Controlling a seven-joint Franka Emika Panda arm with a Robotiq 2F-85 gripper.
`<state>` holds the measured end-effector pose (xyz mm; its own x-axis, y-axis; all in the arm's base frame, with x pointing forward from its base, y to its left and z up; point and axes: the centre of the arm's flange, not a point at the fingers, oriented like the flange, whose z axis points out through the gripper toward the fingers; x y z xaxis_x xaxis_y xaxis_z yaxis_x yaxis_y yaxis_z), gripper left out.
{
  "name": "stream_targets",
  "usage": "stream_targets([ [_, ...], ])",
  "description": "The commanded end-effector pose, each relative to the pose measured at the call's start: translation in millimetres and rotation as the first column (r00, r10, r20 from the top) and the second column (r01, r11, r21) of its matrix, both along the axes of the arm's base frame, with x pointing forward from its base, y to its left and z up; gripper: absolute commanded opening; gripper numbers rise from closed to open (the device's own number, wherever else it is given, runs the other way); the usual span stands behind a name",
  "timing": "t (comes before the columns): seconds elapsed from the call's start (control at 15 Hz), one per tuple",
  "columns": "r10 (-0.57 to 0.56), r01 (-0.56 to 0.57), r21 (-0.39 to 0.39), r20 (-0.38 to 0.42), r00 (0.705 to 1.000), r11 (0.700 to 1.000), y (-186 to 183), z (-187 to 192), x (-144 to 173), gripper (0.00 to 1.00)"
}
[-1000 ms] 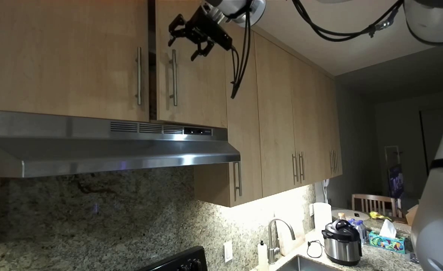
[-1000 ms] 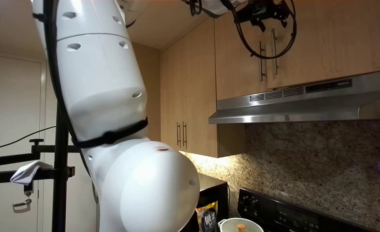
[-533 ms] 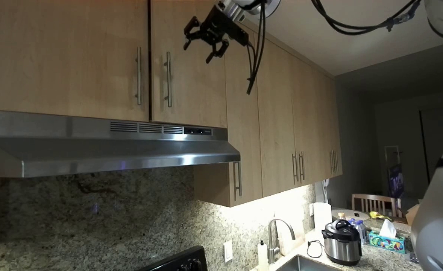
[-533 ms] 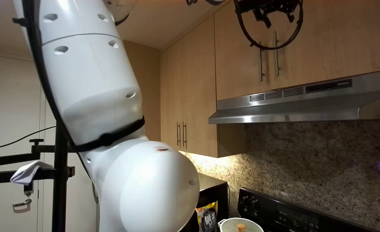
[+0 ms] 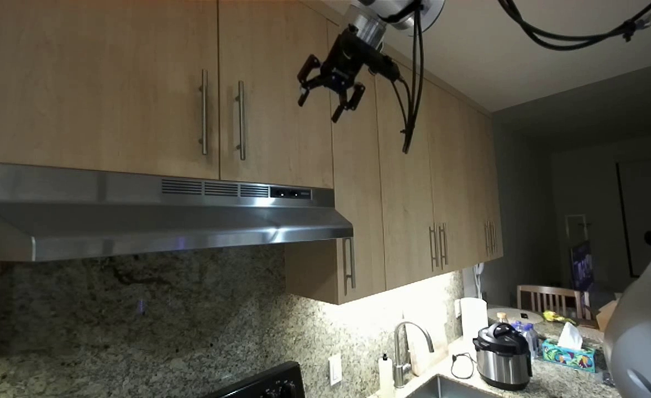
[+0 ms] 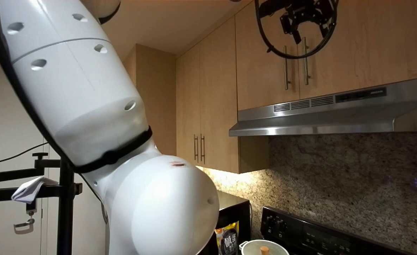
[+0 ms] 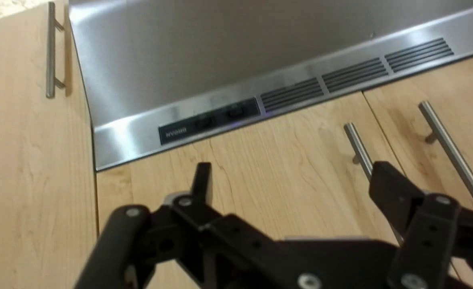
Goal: Close the open drawer
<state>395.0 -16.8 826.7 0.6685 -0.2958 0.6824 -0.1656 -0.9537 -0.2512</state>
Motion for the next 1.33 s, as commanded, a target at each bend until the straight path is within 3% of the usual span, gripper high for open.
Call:
stream_targets([
  [0.0,0.044,-0.054,-0.067,-0.14,0.989,0.996,-3,-45,-28,1.0],
  [0.4,0.116,-0.186,-0.141,-0.397,0.91,0.972,1,-98,-66,1.0],
  [0.53,0.112,-0.204,-0.181,-0.42,0.901,0.962,7,-106,-72,1.0],
  [0.6,0.104,-0.167,-0.126,-0.399,0.911,0.978,4,-94,-56,1.0],
  [1.27,0.106,-0.183,-0.136,-0.441,0.891,0.974,5,-108,-67,1.0],
])
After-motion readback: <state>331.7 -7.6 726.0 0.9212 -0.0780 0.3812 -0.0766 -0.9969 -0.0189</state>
